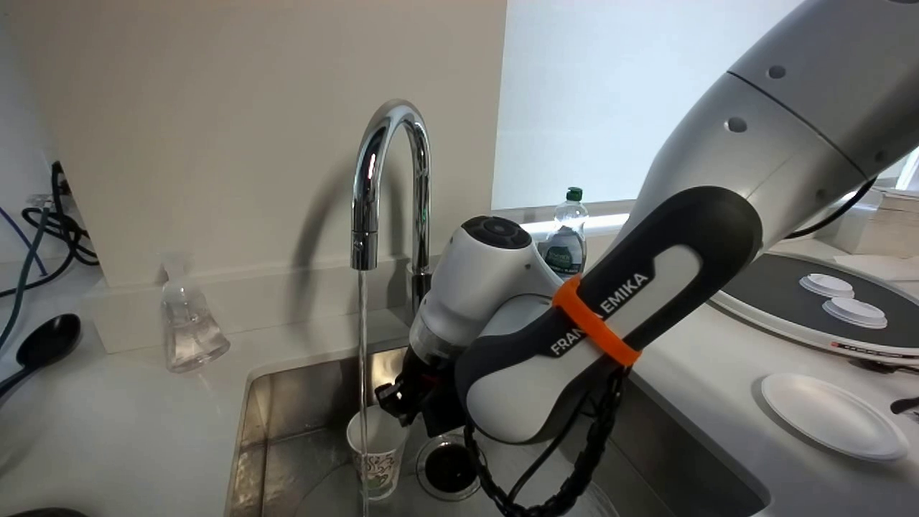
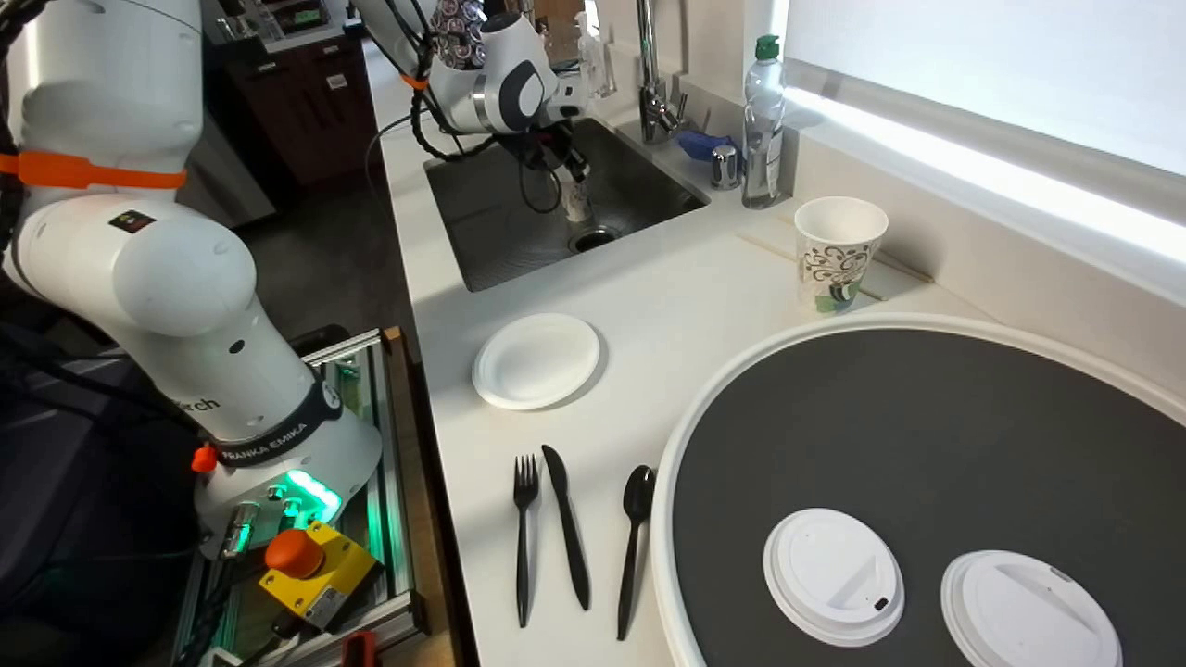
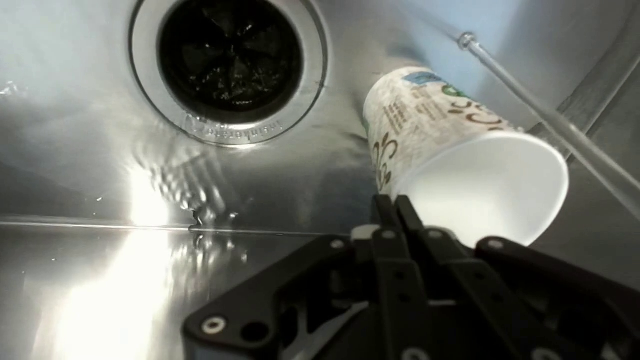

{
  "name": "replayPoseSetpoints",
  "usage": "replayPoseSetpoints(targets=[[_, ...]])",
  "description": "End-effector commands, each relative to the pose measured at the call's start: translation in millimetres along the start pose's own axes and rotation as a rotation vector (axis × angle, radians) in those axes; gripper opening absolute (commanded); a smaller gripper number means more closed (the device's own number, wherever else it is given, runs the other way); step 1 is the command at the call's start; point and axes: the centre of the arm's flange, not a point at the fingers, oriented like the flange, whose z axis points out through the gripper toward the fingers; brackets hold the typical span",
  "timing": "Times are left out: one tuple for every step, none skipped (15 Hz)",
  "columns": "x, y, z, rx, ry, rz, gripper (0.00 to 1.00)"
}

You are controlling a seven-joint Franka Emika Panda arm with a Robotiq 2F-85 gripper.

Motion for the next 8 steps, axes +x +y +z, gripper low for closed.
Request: replayPoseSetpoints(targets=[[-5.4, 1.8, -3.3, 0.028, -0.01, -0.019, 0.01], [-5.5, 1.5, -4.2, 0.034, -0.01, -0.029, 0.01], [-5.6, 1.3, -5.0, 0.039, -0.009, -0.04, 0.01], [-5.7, 1.0, -5.4, 0.038, -0.01, -0.051, 0.01], [-5.8, 0.9, -5.4, 0.041, -0.011, -0.059, 0.01], [-6.0, 0.7, -5.1, 0.041, -0.013, -0.065, 0.01], [-6.1, 0.8, -4.9, 0.043, -0.014, -0.073, 0.01], [-6.3, 0.5, -5.1, 0.044, -0.015, -0.079, 0.01]])
